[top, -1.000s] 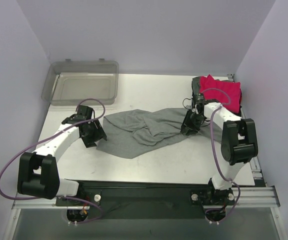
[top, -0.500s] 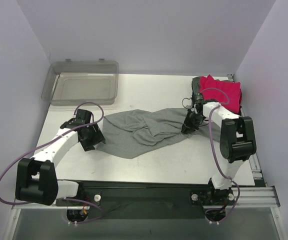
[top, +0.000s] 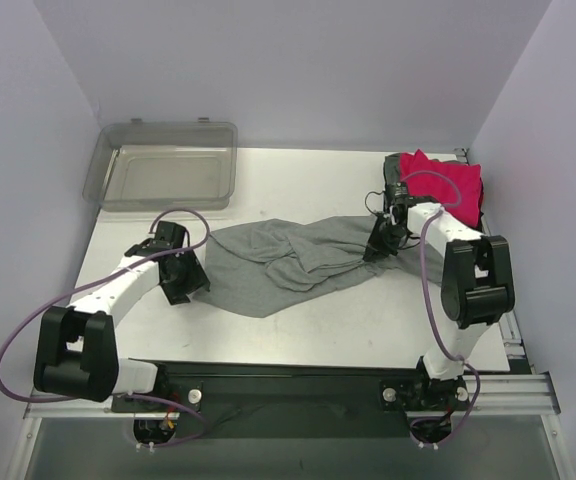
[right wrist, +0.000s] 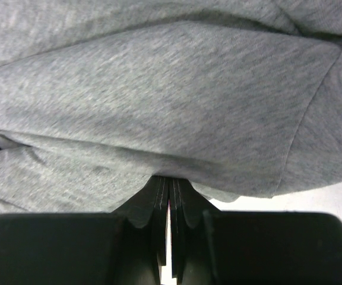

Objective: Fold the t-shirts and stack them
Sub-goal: Flatten out the tshirt

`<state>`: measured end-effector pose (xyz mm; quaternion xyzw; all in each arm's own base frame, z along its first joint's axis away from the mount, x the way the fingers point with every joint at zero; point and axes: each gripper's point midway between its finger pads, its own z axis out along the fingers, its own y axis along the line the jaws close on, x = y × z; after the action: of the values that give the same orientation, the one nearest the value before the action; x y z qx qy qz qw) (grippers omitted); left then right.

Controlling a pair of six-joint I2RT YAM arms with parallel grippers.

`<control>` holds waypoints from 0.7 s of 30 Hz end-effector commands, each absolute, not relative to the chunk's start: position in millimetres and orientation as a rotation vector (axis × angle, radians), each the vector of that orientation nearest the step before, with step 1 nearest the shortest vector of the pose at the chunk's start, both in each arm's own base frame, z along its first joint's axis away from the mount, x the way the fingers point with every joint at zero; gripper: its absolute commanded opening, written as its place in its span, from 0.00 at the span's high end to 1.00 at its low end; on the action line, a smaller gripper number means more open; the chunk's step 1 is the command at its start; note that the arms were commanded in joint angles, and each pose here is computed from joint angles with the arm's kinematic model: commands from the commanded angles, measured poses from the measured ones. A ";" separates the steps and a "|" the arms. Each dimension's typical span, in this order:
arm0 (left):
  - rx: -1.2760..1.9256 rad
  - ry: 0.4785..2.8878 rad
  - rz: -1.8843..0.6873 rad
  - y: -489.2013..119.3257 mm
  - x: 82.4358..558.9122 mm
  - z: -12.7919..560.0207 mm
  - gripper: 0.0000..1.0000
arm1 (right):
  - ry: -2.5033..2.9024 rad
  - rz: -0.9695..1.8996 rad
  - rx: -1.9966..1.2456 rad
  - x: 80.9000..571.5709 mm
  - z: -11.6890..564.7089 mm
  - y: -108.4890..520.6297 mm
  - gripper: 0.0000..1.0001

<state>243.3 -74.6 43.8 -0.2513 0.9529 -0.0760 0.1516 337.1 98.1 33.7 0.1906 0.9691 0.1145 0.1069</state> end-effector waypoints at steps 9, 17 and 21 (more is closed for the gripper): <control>-0.737 2.676 -0.138 -62.0 254.9 34.1 0.40 | 2.795 0.393 0.577 343.9 63.5 100.0 1.00; -0.751 2.660 -0.121 -59.0 254.8 26.7 0.48 | 2.798 0.393 0.578 342.9 63.8 99.6 1.00; -0.755 2.662 -0.124 -60.2 257.8 20.5 0.50 | 2.798 0.395 0.573 344.2 64.6 99.9 1.00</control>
<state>242.5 -60.9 20.4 -0.2582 0.9520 -0.0389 0.1601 338.6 99.7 41.2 0.1980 0.9655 0.1264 0.1121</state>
